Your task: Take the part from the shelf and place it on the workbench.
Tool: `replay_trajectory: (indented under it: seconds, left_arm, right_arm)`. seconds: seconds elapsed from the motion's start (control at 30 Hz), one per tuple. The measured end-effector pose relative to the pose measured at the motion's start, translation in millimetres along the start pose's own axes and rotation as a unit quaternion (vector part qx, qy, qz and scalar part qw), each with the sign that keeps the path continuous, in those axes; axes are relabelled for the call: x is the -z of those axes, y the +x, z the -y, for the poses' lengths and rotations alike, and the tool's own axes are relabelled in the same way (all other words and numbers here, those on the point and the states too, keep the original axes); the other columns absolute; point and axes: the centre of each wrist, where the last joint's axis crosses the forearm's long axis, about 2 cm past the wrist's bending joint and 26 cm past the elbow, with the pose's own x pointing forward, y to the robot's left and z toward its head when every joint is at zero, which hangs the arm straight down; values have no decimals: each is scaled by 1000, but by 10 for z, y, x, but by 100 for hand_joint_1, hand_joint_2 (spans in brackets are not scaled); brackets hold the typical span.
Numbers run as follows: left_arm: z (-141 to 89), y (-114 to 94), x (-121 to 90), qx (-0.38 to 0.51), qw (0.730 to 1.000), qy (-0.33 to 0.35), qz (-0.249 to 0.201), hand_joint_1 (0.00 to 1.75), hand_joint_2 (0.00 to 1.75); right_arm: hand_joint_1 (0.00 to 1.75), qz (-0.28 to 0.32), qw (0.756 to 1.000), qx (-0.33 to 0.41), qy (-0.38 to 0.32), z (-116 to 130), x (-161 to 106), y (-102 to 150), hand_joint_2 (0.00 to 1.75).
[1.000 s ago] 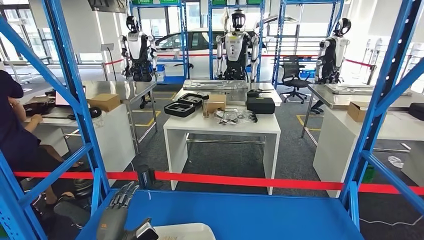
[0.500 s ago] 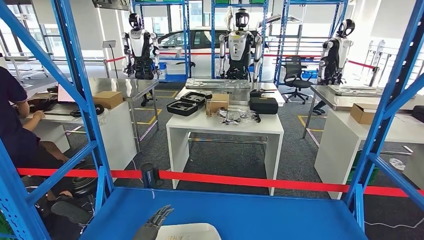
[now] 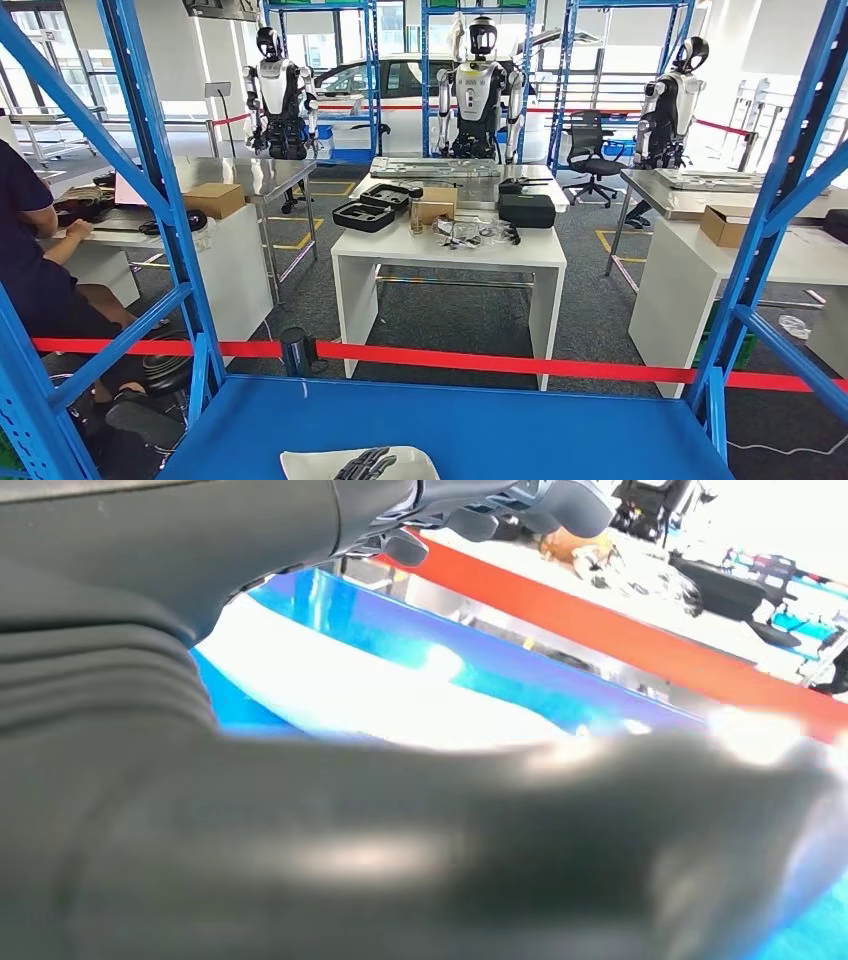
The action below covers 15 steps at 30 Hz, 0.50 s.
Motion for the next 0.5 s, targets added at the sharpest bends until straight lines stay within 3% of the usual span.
replay_trajectory:
  seconds: [0.3, 0.5]
  left_arm:
    - [69, 4, -8, 6, 1000, -6, -8, 0, 175]
    - [64, 33, 8, 94, 994, 42, -28, 0, 175]
  right_arm:
    - [0, -3, 1000, 0, 0, -1, -1, -4, 0]
    - [0, -3, 1000, -1, 0, -1, -2, -7, 0]
